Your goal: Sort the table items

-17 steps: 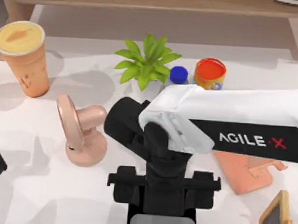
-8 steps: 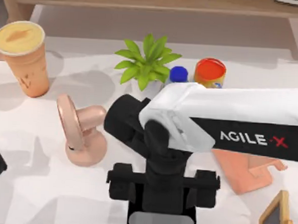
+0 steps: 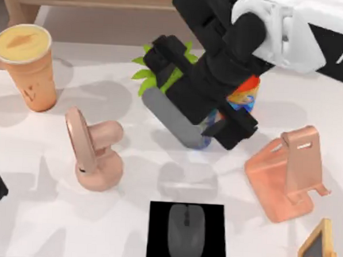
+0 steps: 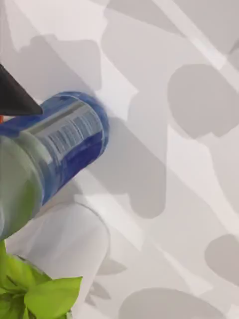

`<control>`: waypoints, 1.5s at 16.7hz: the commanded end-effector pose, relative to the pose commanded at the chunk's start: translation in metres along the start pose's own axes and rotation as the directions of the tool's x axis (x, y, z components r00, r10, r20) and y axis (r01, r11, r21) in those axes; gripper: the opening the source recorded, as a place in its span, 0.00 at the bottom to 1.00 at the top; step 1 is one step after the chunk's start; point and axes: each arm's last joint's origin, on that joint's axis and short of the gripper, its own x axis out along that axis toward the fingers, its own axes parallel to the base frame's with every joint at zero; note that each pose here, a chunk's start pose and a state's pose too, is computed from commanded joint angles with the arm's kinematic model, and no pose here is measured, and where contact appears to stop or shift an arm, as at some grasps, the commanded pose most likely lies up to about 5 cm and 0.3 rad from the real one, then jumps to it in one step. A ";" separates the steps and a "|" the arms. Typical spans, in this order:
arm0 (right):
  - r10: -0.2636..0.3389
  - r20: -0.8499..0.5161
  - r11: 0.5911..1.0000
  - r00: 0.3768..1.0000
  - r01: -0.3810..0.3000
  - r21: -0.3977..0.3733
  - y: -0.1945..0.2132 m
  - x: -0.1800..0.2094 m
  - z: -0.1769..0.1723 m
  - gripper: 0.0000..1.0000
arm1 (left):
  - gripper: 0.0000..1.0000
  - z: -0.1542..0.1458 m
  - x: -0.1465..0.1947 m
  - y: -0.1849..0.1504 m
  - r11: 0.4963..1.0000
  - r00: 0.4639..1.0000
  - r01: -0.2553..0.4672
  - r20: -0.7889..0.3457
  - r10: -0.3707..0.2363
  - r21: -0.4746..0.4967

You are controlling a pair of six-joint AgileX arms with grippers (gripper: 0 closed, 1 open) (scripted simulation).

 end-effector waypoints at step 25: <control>0.410 0.014 -0.901 0.912 0.403 0.161 0.380 -0.090 -0.272 1.00 | 1.00 0.000 0.000 0.000 1.000 1.000 0.000 0.000 0.000 0.000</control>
